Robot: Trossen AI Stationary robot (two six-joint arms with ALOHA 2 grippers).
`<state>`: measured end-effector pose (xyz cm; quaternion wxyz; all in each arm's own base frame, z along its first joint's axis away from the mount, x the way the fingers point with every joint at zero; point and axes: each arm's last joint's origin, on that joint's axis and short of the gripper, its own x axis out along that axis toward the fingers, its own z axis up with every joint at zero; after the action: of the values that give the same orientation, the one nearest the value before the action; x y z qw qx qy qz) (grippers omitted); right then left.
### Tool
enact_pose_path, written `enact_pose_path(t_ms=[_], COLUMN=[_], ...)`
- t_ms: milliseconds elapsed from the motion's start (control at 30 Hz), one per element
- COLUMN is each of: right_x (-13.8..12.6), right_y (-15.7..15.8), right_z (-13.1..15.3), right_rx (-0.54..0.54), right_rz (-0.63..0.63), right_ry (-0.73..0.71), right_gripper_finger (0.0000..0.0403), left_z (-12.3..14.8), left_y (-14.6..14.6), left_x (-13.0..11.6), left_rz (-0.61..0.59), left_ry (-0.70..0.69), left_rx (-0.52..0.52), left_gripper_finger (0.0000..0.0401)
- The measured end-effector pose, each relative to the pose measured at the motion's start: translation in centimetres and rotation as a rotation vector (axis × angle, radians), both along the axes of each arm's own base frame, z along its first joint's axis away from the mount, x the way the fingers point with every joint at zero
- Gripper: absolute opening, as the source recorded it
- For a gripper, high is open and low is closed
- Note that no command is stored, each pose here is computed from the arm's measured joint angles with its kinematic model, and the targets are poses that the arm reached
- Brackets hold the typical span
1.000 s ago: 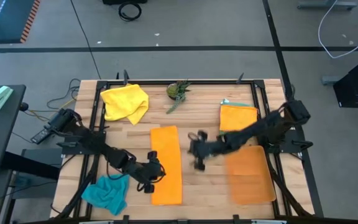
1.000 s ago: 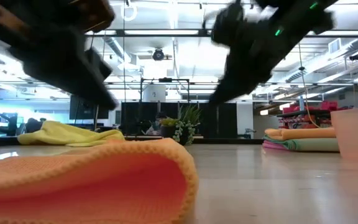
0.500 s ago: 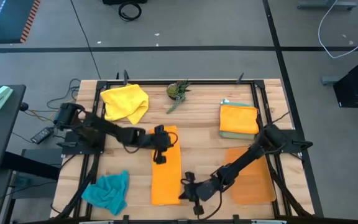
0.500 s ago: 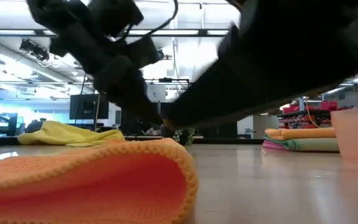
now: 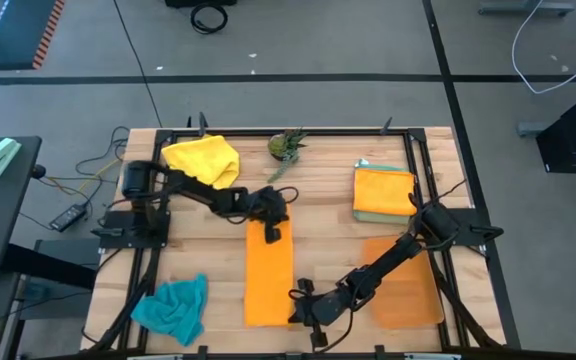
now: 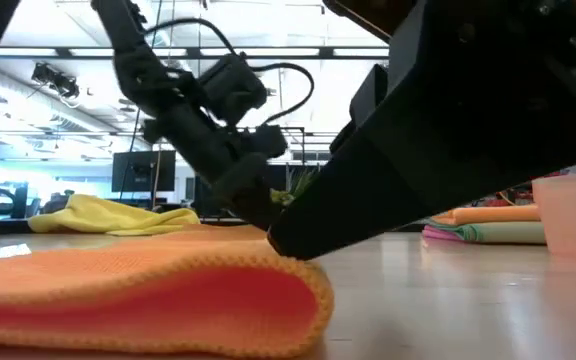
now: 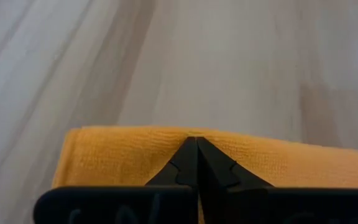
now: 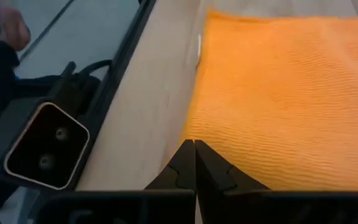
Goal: Fold microfiber towels
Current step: Fold the orange microfiber towel
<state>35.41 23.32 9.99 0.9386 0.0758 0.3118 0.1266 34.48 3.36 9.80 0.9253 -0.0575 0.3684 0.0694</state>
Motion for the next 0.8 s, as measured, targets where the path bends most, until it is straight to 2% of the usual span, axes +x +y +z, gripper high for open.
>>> enact_pose_path(t_ms=[367, 533, 633, 800], right_x=[-0.6, -0.8, -1.5, -2.2], right_y=[-0.4, -0.5, -0.8, -1.3], right_z=[-0.8, -0.4, 1.3, 5.2], right_rx=[-0.004, -0.045, -0.101, -0.147], right_rz=[-0.019, 0.008, 0.041, 0.084], right_ry=[0.113, 0.123, 0.144, 0.085], right_gripper_finger=[0.0003, 0.0003, 0.0003, 0.0005], left_z=[1.0, 1.7, 3.3, 8.2], left_y=[2.4, 2.5, 2.5, 1.6], left_x=[1.5, 1.9, 2.1, 1.7], left_rz=[0.041, -0.005, -0.037, -0.151], left_ry=[0.095, 0.117, 0.125, 0.094], left_rx=[0.019, 0.032, 0.036, 0.043], left_gripper_finger=[0.0004, 0.0011, 0.0017, 0.0016])
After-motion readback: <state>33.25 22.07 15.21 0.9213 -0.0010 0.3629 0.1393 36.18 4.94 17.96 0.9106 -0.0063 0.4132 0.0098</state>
